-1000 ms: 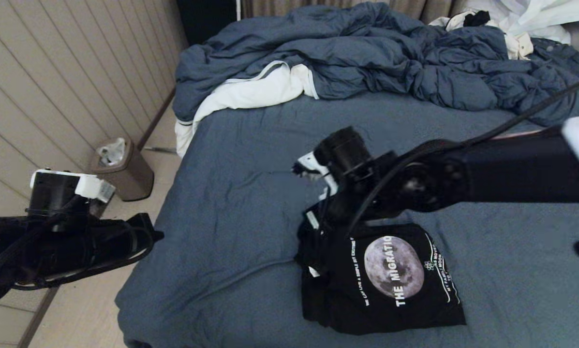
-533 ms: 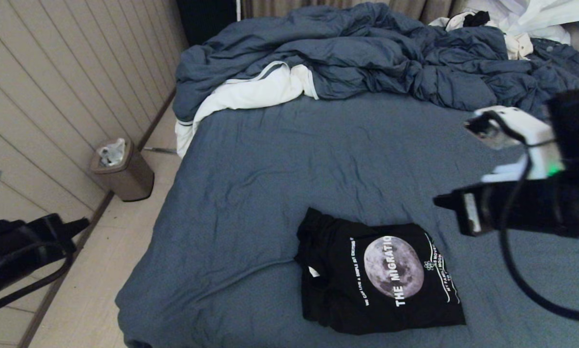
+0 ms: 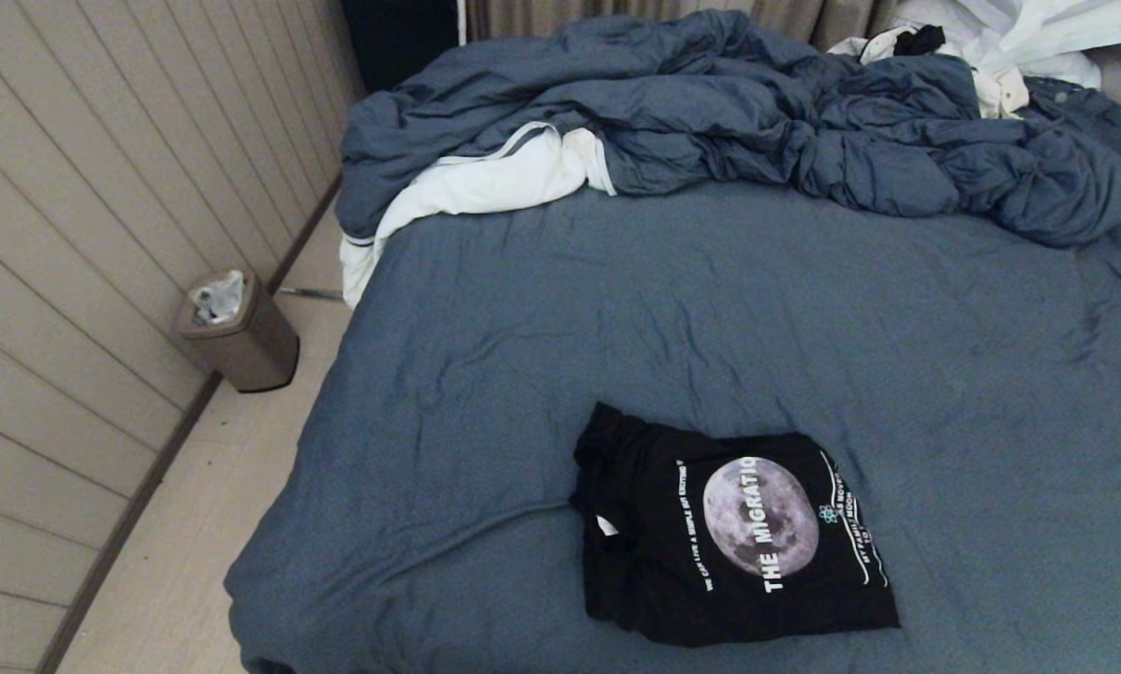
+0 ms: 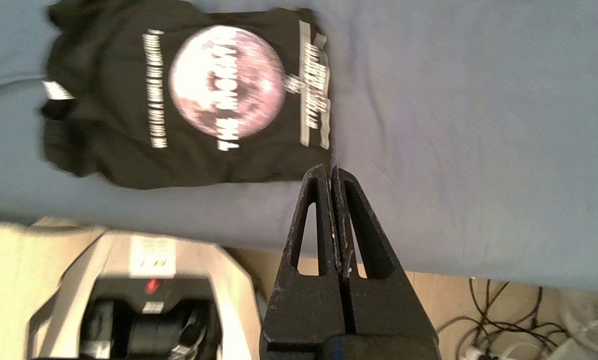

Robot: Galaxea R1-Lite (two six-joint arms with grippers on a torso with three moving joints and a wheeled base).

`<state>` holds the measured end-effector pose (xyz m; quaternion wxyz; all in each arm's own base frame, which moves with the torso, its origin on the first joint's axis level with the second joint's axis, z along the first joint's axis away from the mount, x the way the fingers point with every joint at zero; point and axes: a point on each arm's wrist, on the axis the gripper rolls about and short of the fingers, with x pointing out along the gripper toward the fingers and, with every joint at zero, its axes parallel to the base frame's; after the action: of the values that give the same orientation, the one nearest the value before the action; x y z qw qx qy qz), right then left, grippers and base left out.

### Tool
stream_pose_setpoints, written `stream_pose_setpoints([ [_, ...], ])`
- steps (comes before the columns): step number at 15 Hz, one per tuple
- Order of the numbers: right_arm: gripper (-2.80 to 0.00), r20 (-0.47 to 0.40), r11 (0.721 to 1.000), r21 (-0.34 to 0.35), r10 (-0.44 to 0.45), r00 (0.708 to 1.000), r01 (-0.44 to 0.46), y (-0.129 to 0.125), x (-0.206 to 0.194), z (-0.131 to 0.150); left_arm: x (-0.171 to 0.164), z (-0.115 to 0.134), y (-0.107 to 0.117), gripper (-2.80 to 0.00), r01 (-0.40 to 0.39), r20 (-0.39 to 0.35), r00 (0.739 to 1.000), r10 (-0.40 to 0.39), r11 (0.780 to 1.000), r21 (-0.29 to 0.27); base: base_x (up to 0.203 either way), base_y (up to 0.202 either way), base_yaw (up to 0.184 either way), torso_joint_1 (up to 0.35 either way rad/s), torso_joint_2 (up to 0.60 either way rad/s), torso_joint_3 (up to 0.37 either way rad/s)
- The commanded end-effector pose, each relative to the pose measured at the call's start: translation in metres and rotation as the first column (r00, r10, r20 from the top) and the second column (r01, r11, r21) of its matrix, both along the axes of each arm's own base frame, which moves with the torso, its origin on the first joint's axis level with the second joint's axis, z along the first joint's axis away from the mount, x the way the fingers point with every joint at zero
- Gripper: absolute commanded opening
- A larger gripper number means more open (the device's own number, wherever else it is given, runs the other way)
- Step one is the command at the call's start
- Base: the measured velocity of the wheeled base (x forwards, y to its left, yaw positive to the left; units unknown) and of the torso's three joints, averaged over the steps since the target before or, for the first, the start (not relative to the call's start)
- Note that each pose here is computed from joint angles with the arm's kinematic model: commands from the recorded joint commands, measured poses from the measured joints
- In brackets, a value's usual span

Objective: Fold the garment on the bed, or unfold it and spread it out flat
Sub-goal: Unford the black T-shirt

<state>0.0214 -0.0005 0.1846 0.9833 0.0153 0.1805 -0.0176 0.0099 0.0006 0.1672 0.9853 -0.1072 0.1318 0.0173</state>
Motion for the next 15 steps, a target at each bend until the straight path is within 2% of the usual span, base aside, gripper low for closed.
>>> stream_pose_setpoints([
  [1, -2.80, 0.077, 0.998, 0.018, -0.058, 0.995, 0.057, -0.008, -0.028, -0.041, -0.029, -0.020, 0.001, -2.80, -0.007, 0.101, 0.995, 0.006, 1.000, 0.006, 0.000, 0.000, 0.000, 0.000, 0.00, 0.000],
  [3, -2.80, 0.070, 0.987, 0.009, -0.158, 0.985, 0.158, -0.009, -0.033, -0.067, -0.038, -0.035, 0.001, -2.80, -0.021, 0.098, 0.995, 0.018, 0.999, 0.026, 0.000, 0.000, 0.000, 0.000, 0.00, 0.000],
  [5, -2.80, 0.066, 0.957, -0.006, -0.290, 0.955, 0.291, -0.011, -0.032, -0.081, -0.043, -0.047, 0.001, -2.80, -0.038, 0.107, 0.994, 0.035, 0.999, 0.031, 0.000, 0.000, 0.000, 0.000, 0.00, 0.000],
  [6, -2.80, 0.109, 0.943, 0.005, -0.330, 0.938, 0.332, -0.012, -0.030, -0.080, -0.046, -0.053, 0.001, -2.80, -0.041, 0.129, 0.991, 0.036, 0.999, 0.032, 0.000, 0.000, 0.000, 0.000, 0.00, 0.000],
  [7, -2.80, 0.144, 0.933, -0.003, -0.356, 0.923, 0.360, -0.012, -0.028, -0.082, -0.049, -0.058, 0.001, -2.80, -0.042, 0.156, 0.987, 0.036, 0.998, 0.035, 0.000, 0.000, 0.000, 0.000, 0.00, 0.000],
  [8, -2.80, 0.181, 0.930, -0.041, -0.352, 0.918, 0.365, -0.012, -0.026, -0.082, -0.052, -0.066, 0.001, -2.80, -0.042, 0.165, 0.986, 0.033, 0.998, 0.052, 0.000, 0.000, 0.000, 0.000, 0.00, 0.000],
  [10, -2.80, 0.189, 0.914, -0.106, -0.368, 0.910, 0.391, -0.012, -0.026, -0.083, -0.048, -0.081, 0.002, -2.80, -0.065, 0.117, 0.992, 0.056, 0.995, 0.078, 0.000, 0.000, 0.000, 0.000, 0.00, 0.000],
  [11, -2.80, 0.188, 0.889, -0.128, -0.414, 0.891, 0.440, -0.012, -0.027, -0.083, -0.046, -0.086, 0.002, -2.80, -0.078, 0.100, 0.993, 0.070, 0.994, 0.080, 0.000, 0.000, 0.000, 0.000, 0.00, 0.000],
  [13, -2.80, 0.196, 0.801, -0.157, -0.548, 0.813, 0.577, -0.012, -0.030, -0.082, -0.044, -0.085, 0.002, -2.80, -0.085, 0.128, 0.989, 0.074, 0.993, 0.081, 0.000, 0.000, 0.000, 0.000, 0.00, 0.000],
  [14, -2.80, 0.216, 0.781, -0.150, -0.572, 0.791, 0.606, -0.013, -0.031, -0.081, -0.043, -0.086, 0.002, -2.80, -0.071, 0.126, 0.990, 0.058, 0.992, 0.101, 0.000, 0.000, 0.000, 0.000, 0.00, 0.000],
  [15, -2.80, 0.251, 0.795, -0.131, -0.552, 0.795, 0.593, -0.013, -0.035, -0.081, -0.043, -0.087, 0.002, -2.80, -0.054, 0.124, 0.991, 0.040, 0.992, 0.115, 0.000, 0.000, 0.000, 0.000, 0.00, 0.000],
])
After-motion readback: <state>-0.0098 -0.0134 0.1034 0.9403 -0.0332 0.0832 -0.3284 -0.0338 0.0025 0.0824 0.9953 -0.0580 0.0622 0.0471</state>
